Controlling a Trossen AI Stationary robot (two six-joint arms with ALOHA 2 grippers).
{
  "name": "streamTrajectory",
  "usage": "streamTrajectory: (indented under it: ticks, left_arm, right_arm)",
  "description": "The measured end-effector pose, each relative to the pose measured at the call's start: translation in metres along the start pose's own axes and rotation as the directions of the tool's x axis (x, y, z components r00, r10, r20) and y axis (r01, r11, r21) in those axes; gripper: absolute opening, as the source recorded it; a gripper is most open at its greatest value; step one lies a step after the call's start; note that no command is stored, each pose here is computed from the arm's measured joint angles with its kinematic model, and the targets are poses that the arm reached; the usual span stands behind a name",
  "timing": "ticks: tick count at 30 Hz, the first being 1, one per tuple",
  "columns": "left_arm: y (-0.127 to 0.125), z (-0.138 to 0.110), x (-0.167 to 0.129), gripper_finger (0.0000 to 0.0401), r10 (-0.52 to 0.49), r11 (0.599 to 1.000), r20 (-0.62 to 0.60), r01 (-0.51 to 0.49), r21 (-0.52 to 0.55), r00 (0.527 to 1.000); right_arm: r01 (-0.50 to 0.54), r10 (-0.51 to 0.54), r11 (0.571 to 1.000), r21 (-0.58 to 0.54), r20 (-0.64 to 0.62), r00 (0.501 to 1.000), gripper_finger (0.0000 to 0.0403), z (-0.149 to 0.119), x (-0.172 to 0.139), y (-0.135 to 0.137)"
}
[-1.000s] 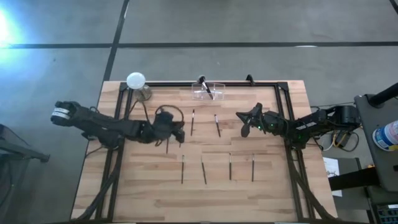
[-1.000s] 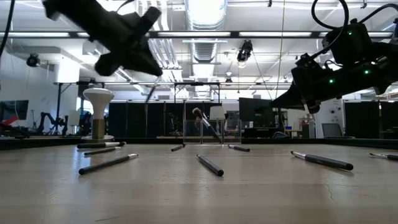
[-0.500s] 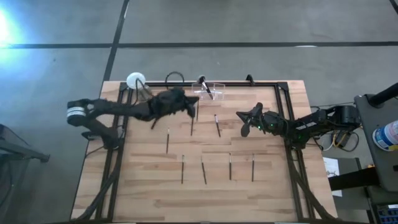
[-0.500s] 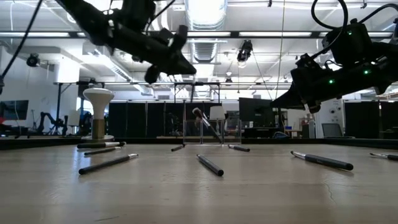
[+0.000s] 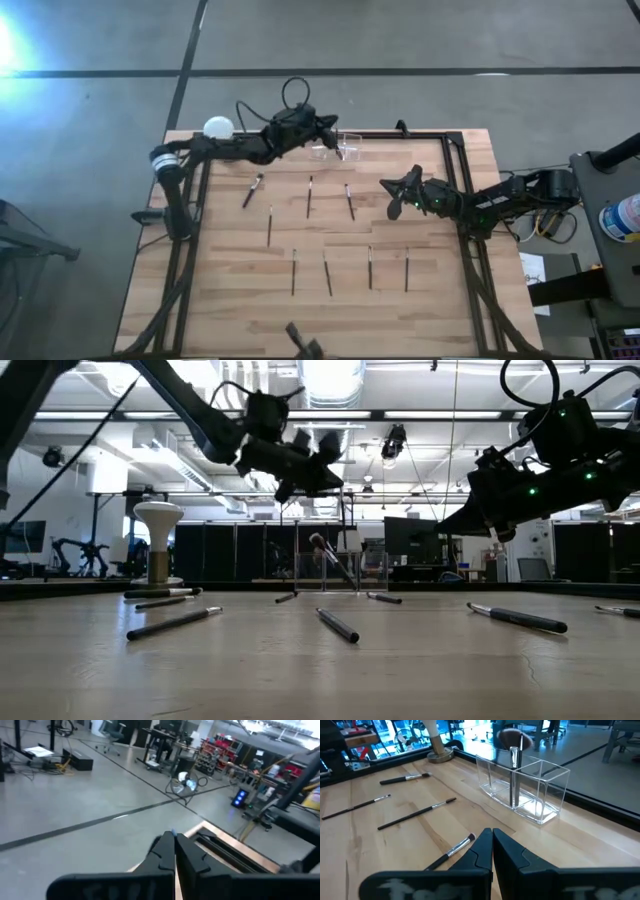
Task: Pick & Place Makeup Brushes
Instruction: Put the black eyeshadow brush into the transparent organizer
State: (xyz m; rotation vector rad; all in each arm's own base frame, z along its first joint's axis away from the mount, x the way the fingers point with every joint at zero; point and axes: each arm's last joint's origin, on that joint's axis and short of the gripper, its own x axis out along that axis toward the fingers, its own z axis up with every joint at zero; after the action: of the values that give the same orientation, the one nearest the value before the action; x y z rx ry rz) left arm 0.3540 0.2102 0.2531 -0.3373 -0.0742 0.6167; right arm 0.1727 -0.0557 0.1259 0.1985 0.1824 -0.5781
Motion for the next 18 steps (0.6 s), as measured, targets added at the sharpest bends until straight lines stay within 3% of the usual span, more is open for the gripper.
streamTrajectory:
  ticks: [10, 18]
  left_arm:
    - [0.021, -0.005, 0.017, 0.0000, 0.025, 1.000, 0.067, -0.025, -0.008, 0.997]
    - [0.018, 0.002, 0.016, 0.0000, 0.000, 1.000, 0.138, 0.003, -0.018, 0.990]
  right_arm:
    - [0.000, 0.000, 1.000, 0.001, -0.001, 1.000, 0.0008, 0.000, 0.000, 0.000]
    - [0.000, 0.000, 1.000, -0.002, -0.001, 1.000, 0.0008, 0.000, 0.000, 0.000]
